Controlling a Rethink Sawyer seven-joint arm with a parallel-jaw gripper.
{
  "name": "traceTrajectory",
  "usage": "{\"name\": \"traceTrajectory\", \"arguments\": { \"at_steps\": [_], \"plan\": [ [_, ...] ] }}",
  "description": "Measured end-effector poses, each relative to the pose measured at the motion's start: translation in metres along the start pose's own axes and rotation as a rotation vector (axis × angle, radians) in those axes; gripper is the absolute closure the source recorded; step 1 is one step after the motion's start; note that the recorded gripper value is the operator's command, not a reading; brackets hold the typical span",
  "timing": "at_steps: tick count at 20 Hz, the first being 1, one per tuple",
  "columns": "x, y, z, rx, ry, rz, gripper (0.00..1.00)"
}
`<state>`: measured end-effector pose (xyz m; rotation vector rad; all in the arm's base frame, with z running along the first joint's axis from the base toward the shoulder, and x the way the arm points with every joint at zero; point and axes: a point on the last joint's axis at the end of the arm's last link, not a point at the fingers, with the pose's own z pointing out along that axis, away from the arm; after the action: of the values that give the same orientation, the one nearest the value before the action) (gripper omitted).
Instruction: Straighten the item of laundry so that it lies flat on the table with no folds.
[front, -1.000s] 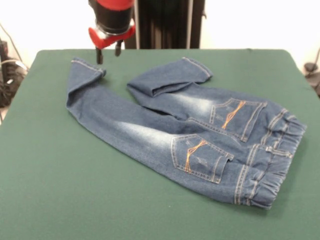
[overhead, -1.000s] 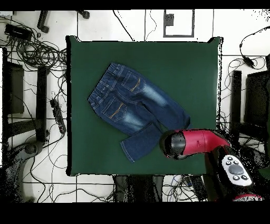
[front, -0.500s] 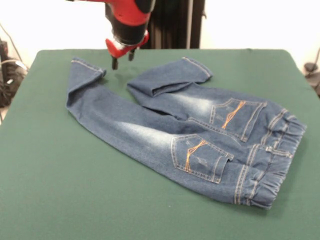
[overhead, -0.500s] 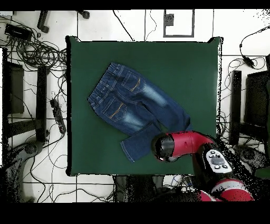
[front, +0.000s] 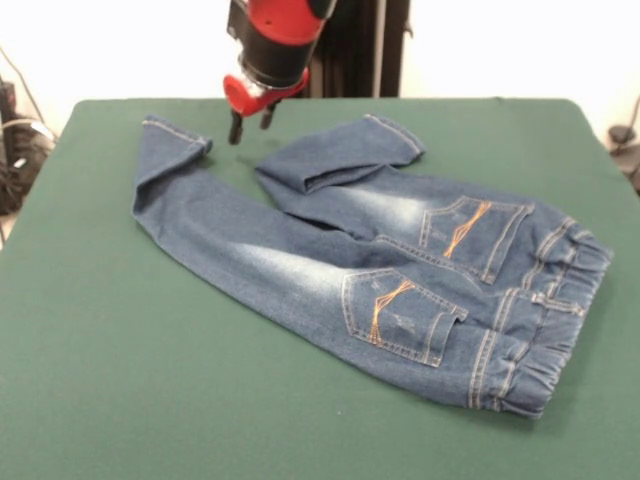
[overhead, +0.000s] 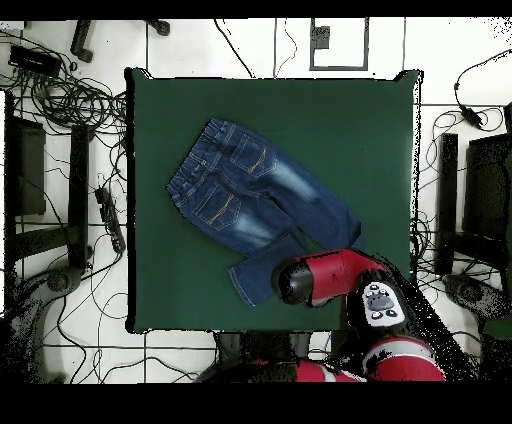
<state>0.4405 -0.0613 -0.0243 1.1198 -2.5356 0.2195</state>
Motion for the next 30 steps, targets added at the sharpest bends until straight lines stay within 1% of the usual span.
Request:
{"name": "traceTrajectory", "arguments": {
  "at_steps": [3,5,9,14,30],
  "plan": [
    [0.000,-0.009,-0.007,0.026,-0.025,0.012,0.00],
    [0.001,-0.014,-0.007,0.035,-0.039,0.022,0.00],
    [0.001,-0.022,-0.005,0.051,-0.071,0.036,0.00],
    [0.001,-0.025,0.002,0.060,-0.102,0.045,0.00],
    [0.028,-0.046,0.013,0.045,-0.113,0.119,0.00]
  ]
}}
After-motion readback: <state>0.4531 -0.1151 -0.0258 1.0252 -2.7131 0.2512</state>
